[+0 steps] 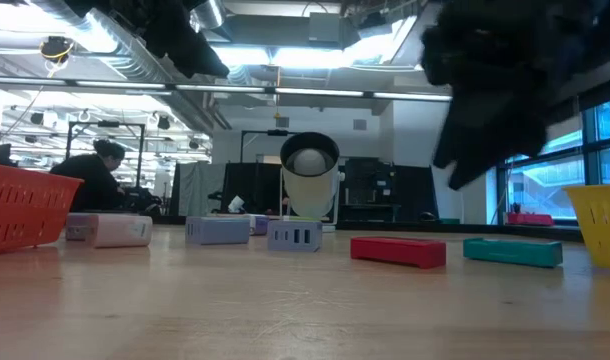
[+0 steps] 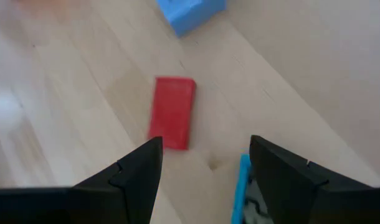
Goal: Pick & Place Office items
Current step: Put the light blue digital clock into the yellow basket
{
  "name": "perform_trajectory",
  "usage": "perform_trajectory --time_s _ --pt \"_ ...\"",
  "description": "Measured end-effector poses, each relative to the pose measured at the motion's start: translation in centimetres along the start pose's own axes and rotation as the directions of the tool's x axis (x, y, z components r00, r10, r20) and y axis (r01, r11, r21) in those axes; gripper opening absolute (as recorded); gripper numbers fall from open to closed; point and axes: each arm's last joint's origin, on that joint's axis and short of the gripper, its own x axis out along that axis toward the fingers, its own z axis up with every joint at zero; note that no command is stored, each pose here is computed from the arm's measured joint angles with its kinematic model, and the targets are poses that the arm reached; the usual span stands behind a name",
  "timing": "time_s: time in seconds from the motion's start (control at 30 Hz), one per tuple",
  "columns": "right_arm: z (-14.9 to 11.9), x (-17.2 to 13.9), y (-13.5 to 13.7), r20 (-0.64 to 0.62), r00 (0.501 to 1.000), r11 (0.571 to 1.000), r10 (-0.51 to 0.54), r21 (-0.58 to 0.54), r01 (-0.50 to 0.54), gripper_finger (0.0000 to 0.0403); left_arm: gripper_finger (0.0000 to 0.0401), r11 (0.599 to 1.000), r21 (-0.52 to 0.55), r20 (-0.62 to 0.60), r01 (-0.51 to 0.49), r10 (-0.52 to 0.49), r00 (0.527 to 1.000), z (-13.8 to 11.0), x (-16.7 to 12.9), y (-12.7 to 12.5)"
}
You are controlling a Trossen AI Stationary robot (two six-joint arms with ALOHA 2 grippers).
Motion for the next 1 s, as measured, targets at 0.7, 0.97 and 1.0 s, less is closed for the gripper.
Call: perform_trajectory --time_s 0.7,0.97,1.0 --pt "1.3 -0.7 0.9 -0.308 0.926 0.970 -0.217 0.038 0.240 0.0240 0.0148 1.000 0.004 -0.032 0.004 -0.004 0.999 -0.3 0.0 0.0" --pt "1.0 0.8 0.8 -0.357 0.906 0.967 -0.229 0.025 0.254 0.0240 0.0148 1.000 0.013 -0.032 0.004 -0.003 0.999 -0.3 0.0 0.0" --pt "0.9 1.1 0.8 -0.363 0.902 0.965 -0.235 0.019 0.260 0.0240 0.0148 1.000 0.015 -0.032 0.004 -0.003 0.999 -0.3 0.0 0.0"
